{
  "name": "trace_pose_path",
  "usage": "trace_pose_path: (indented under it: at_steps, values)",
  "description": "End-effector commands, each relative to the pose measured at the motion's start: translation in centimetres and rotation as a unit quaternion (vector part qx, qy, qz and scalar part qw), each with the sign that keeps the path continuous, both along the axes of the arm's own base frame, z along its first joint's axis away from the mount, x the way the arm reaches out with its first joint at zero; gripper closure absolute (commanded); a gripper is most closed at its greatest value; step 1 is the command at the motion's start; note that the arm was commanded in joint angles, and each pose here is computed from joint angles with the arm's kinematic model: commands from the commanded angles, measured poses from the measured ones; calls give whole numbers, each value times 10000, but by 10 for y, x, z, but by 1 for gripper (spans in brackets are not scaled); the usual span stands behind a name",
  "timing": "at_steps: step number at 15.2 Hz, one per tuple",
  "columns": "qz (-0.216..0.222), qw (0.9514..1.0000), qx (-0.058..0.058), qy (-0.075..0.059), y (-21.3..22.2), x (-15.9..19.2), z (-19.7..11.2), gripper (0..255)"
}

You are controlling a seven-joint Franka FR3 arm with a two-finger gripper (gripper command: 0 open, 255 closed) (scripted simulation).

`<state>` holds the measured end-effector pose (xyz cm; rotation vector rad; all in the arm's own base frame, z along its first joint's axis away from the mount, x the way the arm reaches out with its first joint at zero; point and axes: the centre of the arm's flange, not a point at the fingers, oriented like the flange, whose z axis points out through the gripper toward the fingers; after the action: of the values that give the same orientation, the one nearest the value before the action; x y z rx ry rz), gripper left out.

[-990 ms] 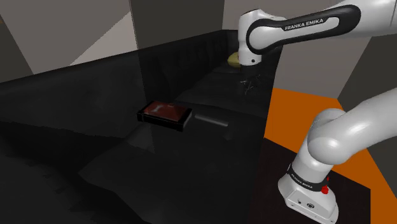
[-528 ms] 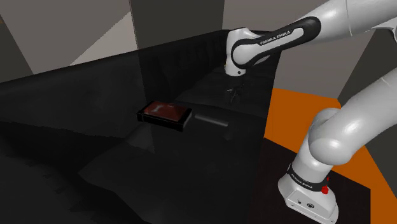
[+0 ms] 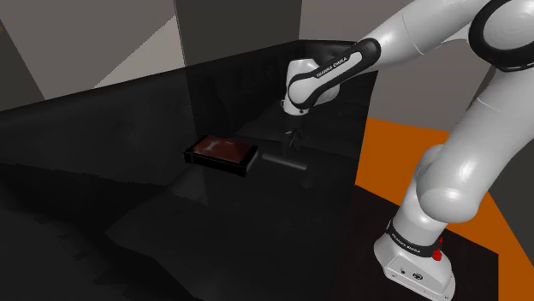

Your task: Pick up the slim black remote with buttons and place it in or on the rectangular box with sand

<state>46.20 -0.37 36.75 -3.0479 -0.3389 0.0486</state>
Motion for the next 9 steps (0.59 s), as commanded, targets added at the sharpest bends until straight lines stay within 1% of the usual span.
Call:
trace_pose_path:
  at_steps: [1,7,9]
  values:
    - [53,10000,29,-37,0,5,-11,0]
    - [53,10000,29,-37,3,4,-45,0]
    - [53,10000,29,-37,3,4,-45,0]
